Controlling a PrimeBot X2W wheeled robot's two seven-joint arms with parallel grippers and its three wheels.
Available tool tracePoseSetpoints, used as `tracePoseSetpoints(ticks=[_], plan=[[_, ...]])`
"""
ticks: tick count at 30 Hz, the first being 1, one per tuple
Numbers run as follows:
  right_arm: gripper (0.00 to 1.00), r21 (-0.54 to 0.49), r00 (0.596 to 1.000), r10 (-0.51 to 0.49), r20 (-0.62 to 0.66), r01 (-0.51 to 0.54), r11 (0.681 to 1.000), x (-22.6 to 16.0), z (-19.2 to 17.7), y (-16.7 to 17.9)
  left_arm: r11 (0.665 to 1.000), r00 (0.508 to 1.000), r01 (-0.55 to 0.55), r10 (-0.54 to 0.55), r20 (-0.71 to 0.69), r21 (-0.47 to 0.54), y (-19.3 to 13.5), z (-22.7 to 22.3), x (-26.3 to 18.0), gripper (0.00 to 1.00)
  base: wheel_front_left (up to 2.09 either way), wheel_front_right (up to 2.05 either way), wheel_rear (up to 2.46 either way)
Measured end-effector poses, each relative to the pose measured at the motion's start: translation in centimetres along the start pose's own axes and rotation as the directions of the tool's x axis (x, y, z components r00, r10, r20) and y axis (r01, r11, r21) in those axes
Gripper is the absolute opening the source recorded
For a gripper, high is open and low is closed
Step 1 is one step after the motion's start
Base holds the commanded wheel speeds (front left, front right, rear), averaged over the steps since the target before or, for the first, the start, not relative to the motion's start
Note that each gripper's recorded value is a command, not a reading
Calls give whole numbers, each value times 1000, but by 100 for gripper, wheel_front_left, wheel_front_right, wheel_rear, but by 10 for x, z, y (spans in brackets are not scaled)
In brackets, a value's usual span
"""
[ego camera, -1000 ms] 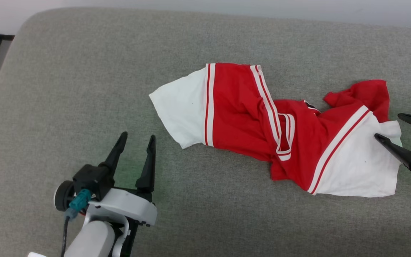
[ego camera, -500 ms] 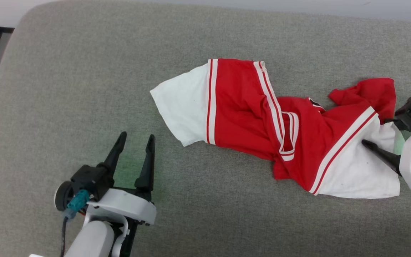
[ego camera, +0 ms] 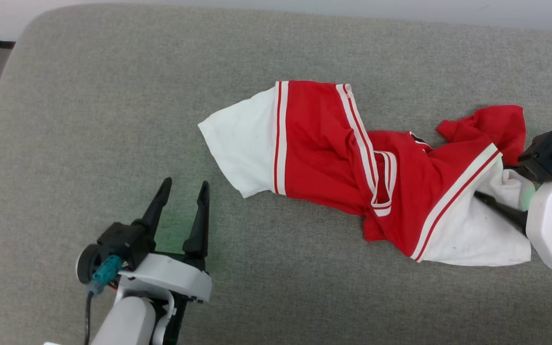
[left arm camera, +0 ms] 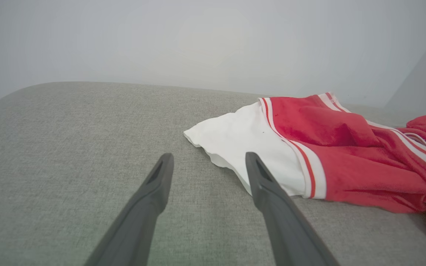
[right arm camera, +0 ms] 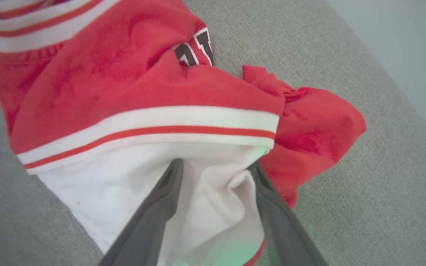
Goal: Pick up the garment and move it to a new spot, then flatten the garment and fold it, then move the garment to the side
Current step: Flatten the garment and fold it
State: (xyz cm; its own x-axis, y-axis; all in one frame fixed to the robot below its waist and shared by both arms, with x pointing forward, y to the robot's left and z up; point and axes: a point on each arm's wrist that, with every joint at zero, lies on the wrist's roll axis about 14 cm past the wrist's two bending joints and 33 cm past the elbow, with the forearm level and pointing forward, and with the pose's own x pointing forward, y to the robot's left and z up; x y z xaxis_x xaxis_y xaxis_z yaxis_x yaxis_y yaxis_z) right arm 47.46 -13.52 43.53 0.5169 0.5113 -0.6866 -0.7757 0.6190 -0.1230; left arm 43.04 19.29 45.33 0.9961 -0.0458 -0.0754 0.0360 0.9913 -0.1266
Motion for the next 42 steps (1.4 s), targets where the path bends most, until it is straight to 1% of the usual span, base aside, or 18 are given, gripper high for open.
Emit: tracePoseSetpoints(ticks=[8, 11, 14, 15, 17, 19, 20, 21, 22, 24, 26, 29, 30, 32, 34, 36, 40, 42], plan=[[0, -14, 999, -12, 39, 13, 1000, -4, 6, -3, 1000, 1000, 9, -9, 15, 9, 0, 4, 2, 100, 0, 0, 0], [0, -18, 998, -16, 54, 17, 1000, -7, 9, -3, 998, 998, 55, -57, 39, 43, -3, 15, 10, 100, 0, 0, 0], [0, -22, 998, -20, 65, 21, 1000, -11, 12, -4, 982, 986, 142, -152, 69, 127, -11, 41, 32, 100, 0, 0, 0], [0, -22, 997, -21, 72, 22, 1000, -11, 14, -4, 973, 981, 174, -185, 61, 151, -16, 48, 41, 100, 0, 0, 0], [0, -18, 997, -22, 77, 23, 1000, -13, 14, -4, 946, 972, 228, -234, -3, 231, -19, 54, 57, 100, 0, 0, 0], [0, -11, 996, -17, 86, 18, 1000, -13, 15, -2, 946, 972, 236, -229, -57, 223, -15, 59, 75, 100, 0, 0, 0], [0, -12, 996, -15, 92, 16, 1000, -13, 17, -1, 932, 963, 266, -245, -111, 248, -18, 55, 81, 100, 0, 0, 0], [0, -11, 995, -15, 98, 16, 1000, -13, 18, -1, 922, 950, 304, -272, -156, 241, -26, 52, 87, 100, 0, 0, 0], [0, -8, 995, -12, 100, 13, 1000, -12, 18, 0, 922, 934, 332, -291, -208, 199, -33, 46, 92, 100, 0, 0, 0], [0, -5, 996, -10, 92, 11, 1000, -11, 14, 0, 894, 890, 397, -319, -326, 208, -41, 32, 98, 100, 0, 0, 0], [0, -2, 996, -8, 91, 8, 1000, -8, 12, -1, 886, 854, 419, -311, -418, 197, -38, 24, 107, 100, 0, 0, 0], [0, 2, 995, -8, 97, 8, 1000, -6, 12, -3, 871, 805, 445, -287, -520, 209, -35, 14, 120, 100, 0, 0, 0], [0, 5, 996, -10, 94, 9, 1000, -5, 10, -4, 870, 786, 452, -284, -550, 197, -36, 9, 123, 100, 0, 0, 0], [0, 12, 996, -10, 85, 9, 1000, -4, 5, -4, 867, 724, 471, -275, -633, 162, -38, -9, 122, 100, 0, 0, 0], [0, 15, 997, -9, 75, 8, 1000, -3, 0, -4, 851, 667, 496, -249, -702, 169, -36, -25, 121, 100, 0, 0, 0], [0, 19, 997, -12, 72, 10, 1000, -2, -2, -5, 856, 618, 498, -237, -750, 140, -34, -33, 121, 100, 0, 0, 0], [0, 30, 998, -19, 60, 18, 999, -3, -10, -8, 848, 581, 514, -230, -780, 133, -35, -39, 128, 100, 0, 0, 0], [0, 36, 998, -19, 56, 17, 999, -2, -13, -8, 838, 581, 525, -223, -783, 151, -35, -41, 133, 100, 0, 0, 0]])
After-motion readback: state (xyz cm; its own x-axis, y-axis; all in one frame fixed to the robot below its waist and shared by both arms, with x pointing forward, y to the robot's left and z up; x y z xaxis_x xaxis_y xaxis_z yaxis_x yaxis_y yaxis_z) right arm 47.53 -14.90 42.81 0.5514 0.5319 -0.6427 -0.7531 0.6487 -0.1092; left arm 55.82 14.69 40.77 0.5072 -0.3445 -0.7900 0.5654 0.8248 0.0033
